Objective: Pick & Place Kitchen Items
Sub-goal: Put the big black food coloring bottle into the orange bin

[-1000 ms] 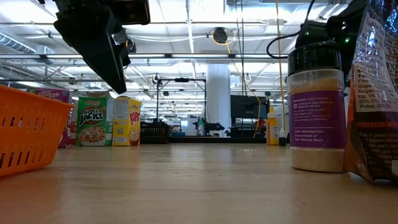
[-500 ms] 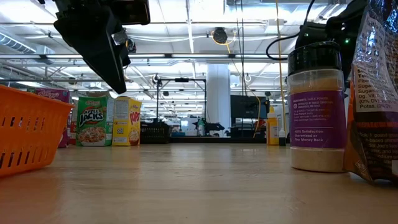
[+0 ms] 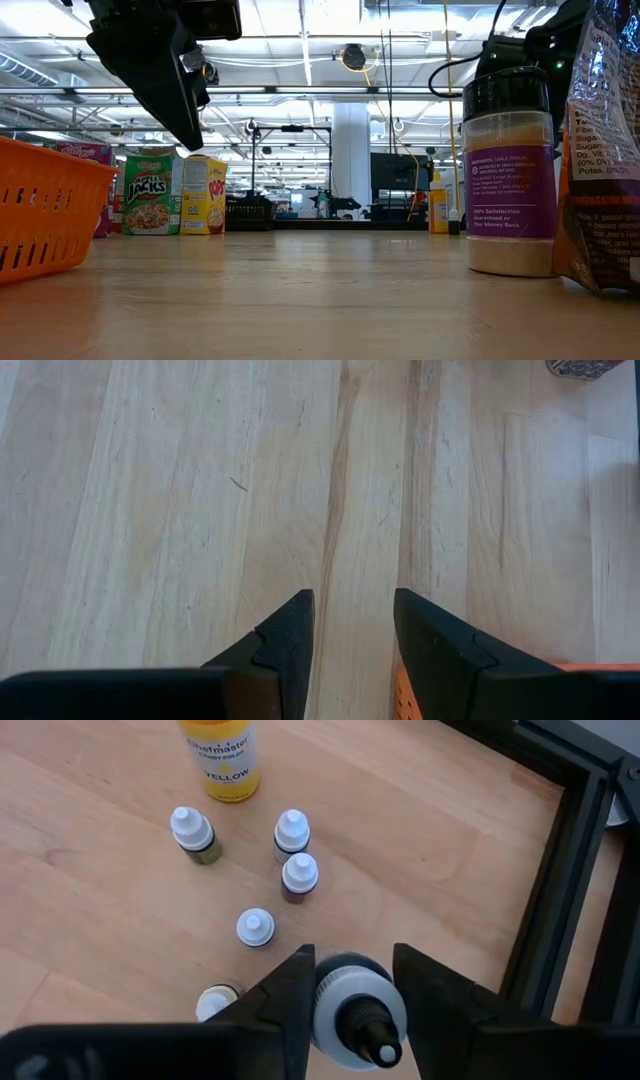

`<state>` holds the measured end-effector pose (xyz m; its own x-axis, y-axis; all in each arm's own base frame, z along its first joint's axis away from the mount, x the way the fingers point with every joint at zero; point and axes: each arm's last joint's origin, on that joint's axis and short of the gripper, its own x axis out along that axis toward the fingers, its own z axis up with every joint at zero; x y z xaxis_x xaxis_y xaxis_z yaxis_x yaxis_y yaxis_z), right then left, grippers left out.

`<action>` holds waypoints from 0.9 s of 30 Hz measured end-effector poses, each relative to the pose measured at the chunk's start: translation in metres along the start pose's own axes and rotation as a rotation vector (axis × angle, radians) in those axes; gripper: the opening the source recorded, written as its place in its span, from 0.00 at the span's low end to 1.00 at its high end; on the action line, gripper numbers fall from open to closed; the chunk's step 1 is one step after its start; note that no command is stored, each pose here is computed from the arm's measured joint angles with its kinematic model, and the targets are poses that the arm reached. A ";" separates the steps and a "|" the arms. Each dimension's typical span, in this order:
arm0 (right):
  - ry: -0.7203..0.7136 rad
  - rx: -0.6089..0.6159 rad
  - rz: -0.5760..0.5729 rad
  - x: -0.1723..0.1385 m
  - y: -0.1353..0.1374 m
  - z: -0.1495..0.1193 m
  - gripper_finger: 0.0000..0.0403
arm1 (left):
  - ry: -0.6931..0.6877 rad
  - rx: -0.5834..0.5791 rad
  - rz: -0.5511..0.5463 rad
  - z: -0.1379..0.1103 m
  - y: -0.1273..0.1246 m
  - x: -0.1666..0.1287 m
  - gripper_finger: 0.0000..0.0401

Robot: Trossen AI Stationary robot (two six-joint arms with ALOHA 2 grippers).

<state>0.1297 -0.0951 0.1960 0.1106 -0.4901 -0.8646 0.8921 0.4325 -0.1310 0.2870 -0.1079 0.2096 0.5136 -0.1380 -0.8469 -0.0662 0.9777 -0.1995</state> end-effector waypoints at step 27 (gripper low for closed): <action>-0.127 -0.006 0.177 -0.054 0.003 0.026 0.27 | -0.025 0.001 0.050 0.002 0.003 0.000 0.35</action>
<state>0.1379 -0.0866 0.2545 0.3202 -0.4976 -0.8062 0.8512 0.5247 0.0143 0.2881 -0.1048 0.2097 0.5307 -0.0855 -0.8432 -0.0910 0.9834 -0.1569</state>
